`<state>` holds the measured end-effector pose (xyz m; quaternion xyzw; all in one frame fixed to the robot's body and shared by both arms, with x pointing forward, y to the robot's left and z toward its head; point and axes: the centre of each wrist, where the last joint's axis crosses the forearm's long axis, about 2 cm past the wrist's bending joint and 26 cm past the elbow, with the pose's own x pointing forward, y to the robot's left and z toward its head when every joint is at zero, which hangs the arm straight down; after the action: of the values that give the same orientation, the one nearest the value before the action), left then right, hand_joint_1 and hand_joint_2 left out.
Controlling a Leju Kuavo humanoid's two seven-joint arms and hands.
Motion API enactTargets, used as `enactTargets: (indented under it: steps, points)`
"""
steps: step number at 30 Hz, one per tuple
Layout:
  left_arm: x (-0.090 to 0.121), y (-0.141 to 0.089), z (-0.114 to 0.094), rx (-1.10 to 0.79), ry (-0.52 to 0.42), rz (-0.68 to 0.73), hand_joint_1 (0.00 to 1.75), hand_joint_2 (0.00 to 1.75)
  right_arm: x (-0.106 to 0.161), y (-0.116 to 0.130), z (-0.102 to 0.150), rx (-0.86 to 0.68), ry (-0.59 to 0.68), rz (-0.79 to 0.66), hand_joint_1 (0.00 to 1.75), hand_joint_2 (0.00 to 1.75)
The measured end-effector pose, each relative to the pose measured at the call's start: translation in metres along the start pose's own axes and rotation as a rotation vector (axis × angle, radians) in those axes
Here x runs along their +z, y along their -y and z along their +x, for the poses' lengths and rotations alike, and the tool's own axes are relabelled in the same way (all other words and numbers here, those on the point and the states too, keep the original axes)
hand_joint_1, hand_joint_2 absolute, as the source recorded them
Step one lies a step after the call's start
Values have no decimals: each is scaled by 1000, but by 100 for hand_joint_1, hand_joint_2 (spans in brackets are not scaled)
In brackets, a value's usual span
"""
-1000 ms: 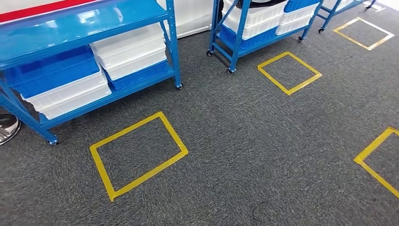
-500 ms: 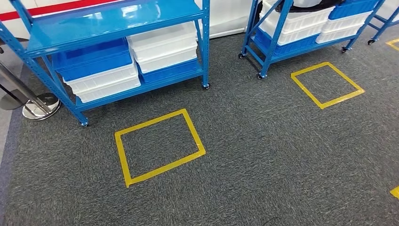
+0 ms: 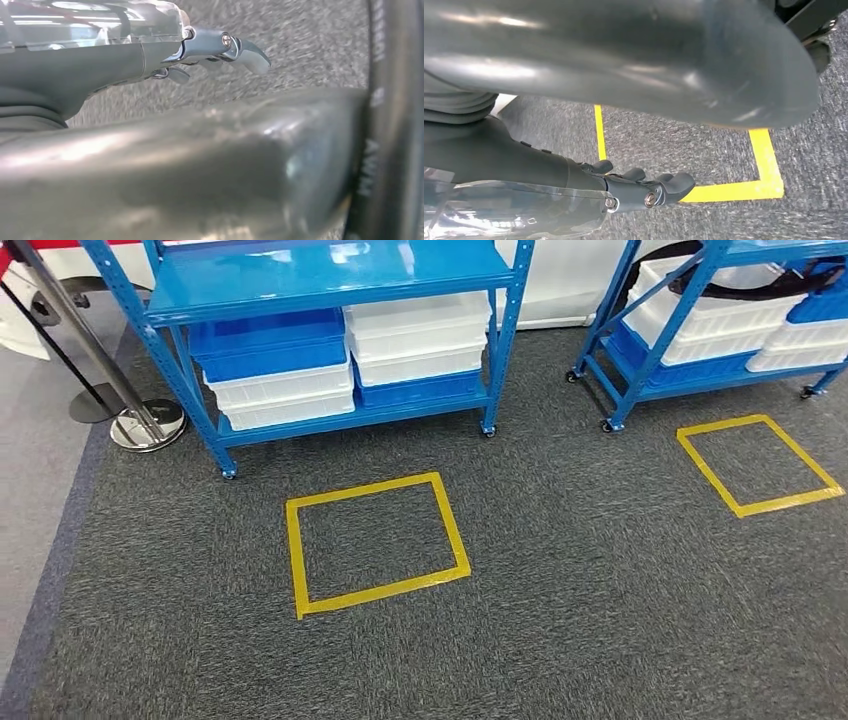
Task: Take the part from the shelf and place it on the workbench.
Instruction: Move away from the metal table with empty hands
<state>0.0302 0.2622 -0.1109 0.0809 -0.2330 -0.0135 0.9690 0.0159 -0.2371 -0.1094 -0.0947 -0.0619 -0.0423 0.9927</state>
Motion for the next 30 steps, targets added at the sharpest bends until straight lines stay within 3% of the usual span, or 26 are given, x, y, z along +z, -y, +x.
enactTargets:
  steps: [30]
  points:
    - [1, 2, -1, 10, 5, -12, 0, 0, 0, 1, -1, -20, 11, -5, 0, 0]
